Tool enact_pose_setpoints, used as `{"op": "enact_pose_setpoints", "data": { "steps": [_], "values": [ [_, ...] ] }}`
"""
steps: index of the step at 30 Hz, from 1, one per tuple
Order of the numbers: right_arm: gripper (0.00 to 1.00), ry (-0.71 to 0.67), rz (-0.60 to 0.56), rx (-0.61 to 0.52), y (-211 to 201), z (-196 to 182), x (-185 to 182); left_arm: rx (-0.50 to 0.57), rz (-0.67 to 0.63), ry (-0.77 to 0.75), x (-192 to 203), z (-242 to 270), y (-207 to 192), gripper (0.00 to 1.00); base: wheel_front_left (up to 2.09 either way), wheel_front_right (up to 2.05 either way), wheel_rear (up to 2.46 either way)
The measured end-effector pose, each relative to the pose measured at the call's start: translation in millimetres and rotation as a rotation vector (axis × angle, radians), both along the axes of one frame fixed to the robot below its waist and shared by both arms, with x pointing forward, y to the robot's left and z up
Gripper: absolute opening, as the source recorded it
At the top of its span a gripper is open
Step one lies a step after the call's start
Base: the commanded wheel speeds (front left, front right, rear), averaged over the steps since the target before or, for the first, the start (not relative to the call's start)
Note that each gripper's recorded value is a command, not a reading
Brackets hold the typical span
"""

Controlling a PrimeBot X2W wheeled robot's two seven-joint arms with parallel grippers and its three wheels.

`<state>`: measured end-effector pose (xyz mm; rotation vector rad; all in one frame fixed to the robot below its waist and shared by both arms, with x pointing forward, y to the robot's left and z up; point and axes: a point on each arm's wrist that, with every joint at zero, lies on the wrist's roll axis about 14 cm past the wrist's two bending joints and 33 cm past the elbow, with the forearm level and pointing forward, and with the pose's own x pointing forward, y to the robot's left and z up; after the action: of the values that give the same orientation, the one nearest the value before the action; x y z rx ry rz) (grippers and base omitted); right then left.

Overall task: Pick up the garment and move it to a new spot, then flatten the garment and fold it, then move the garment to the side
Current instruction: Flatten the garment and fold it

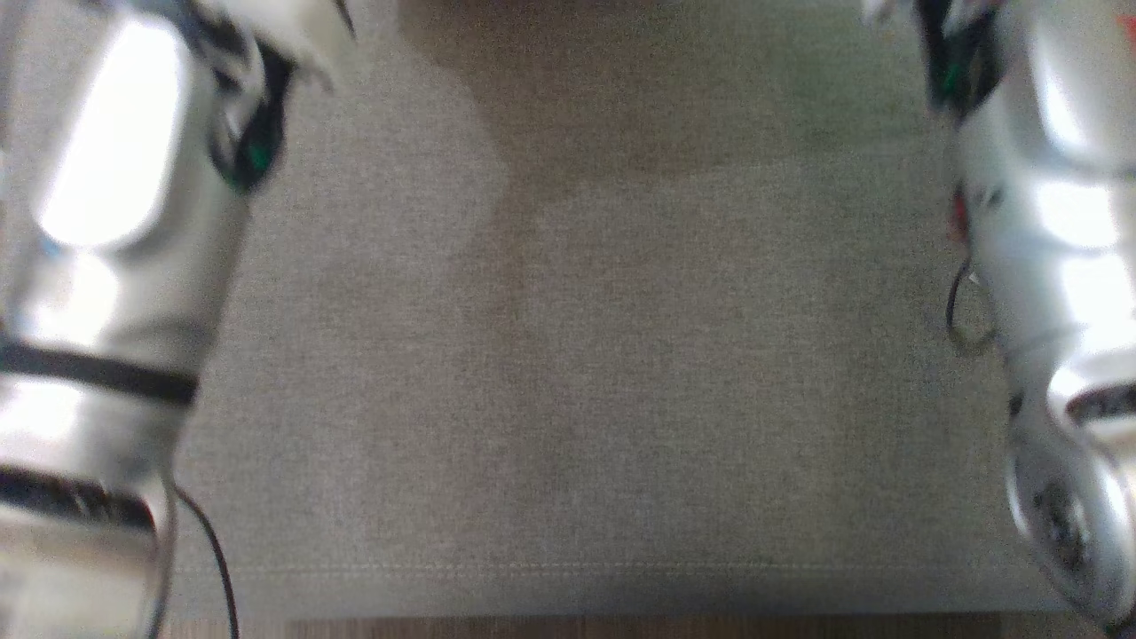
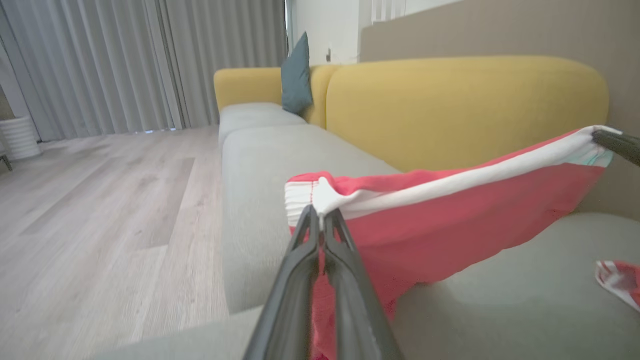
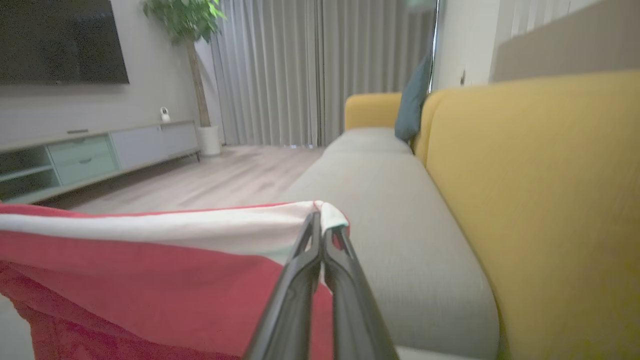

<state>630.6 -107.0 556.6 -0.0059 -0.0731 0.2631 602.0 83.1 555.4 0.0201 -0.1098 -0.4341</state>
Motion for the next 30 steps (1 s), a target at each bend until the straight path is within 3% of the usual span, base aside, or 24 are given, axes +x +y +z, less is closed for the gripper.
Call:
{"op": "enact_pose_setpoints", "data": {
  "steps": [2, 9, 15, 21, 30],
  "values": [
    [0.0, 0.081, 0.011, -0.024, 2, -31, -16, 0.026, -0.013, 0.047, -20, -24, -1, 0.0, 0.0, 0.0, 0.0],
    [0.0, 0.27, 0.053, -0.075, 8, -84, -67, 0.075, -0.069, 0.187, -93, -82, -7, 0.0, 0.0, 0.0, 0.0],
    [0.0, 0.43, 0.07, -0.168, -12, -118, -119, 0.114, -0.105, 0.295, -161, -119, -8, 0.0, 0.0, 0.0, 0.0],
    [0.0, 0.514, 0.103, -0.247, -29, -126, -155, 0.148, -0.168, 0.324, -204, -129, -18, 0.0, 0.0, 0.0, 0.0],
    [0.0, 0.583, 0.136, -0.317, -57, -114, -185, 0.154, -0.239, 0.291, -228, -117, -38, 0.0, 0.0, 0.0, 0.0]
  ]
}}
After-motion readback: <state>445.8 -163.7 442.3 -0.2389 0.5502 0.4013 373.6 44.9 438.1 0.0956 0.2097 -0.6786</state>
